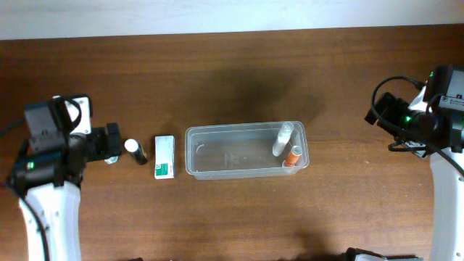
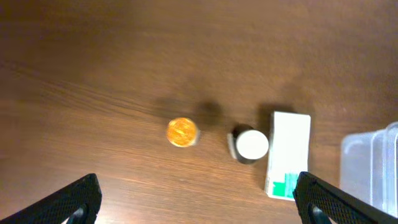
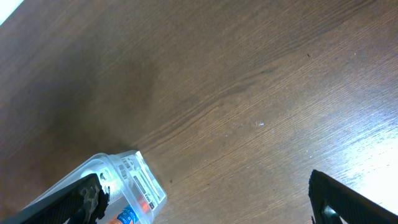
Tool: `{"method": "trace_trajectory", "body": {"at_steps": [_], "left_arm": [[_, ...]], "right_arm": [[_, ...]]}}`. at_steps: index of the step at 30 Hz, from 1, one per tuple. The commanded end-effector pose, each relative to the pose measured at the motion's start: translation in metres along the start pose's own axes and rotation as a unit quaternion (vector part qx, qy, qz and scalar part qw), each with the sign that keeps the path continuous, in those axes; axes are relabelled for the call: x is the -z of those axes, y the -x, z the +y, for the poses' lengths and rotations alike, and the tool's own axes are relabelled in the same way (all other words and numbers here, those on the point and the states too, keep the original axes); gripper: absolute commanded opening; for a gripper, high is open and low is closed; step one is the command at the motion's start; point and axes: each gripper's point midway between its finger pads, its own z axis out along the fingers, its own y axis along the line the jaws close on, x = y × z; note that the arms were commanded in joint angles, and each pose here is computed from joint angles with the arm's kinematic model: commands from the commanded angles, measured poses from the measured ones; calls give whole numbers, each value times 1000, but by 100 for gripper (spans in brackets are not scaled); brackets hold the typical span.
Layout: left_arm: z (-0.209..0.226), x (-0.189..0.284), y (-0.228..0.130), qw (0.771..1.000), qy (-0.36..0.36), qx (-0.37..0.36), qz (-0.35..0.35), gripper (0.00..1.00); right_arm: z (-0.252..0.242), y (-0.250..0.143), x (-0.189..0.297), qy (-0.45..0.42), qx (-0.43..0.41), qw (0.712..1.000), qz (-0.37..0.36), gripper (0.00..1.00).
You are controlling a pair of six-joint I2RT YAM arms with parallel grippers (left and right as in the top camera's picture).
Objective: Pack container
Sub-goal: 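Reach the left gripper to the gold-lidded jar and grasp it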
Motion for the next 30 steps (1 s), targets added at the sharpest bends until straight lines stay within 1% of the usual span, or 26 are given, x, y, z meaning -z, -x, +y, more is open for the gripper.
{"method": "trace_trajectory", "body": {"at_steps": [1,4,7,10,16,20,22,23,27,30], "left_arm": [[-11,-18,-1,999,-38,28,27,100],[2,-42,-18,992,-12,93,82,100],[20,-69,-36,978,11,158,136,100],[28,-88,-40,972,3,181,150,100],[38,-130,-49,965,6,193,175,99],[36,-158,-65,958,4,194,210,91],[36,-168,-70,956,4,194,220,89],[36,-173,-73,955,4,194,224,83],[36,-182,-74,955,4,194,225,79],[37,-185,-73,956,4,194,220,72]], "right_arm": [[-1,2,1,0,-7,1000,-2,98],[-1,2,1,0,-7,1000,-2,98],[-1,2,1,0,-7,1000,-2,98],[-1,2,1,0,-7,1000,-2,98],[-1,2,1,0,-7,1000,-2,98],[-1,2,1,0,-7,1000,-2,98],[-1,2,1,0,-7,1000,-2,98],[-1,2,1,0,-7,1000,-2,99],[-1,2,1,0,-7,1000,-2,98],[-1,2,1,0,-7,1000,-2,98]]}}
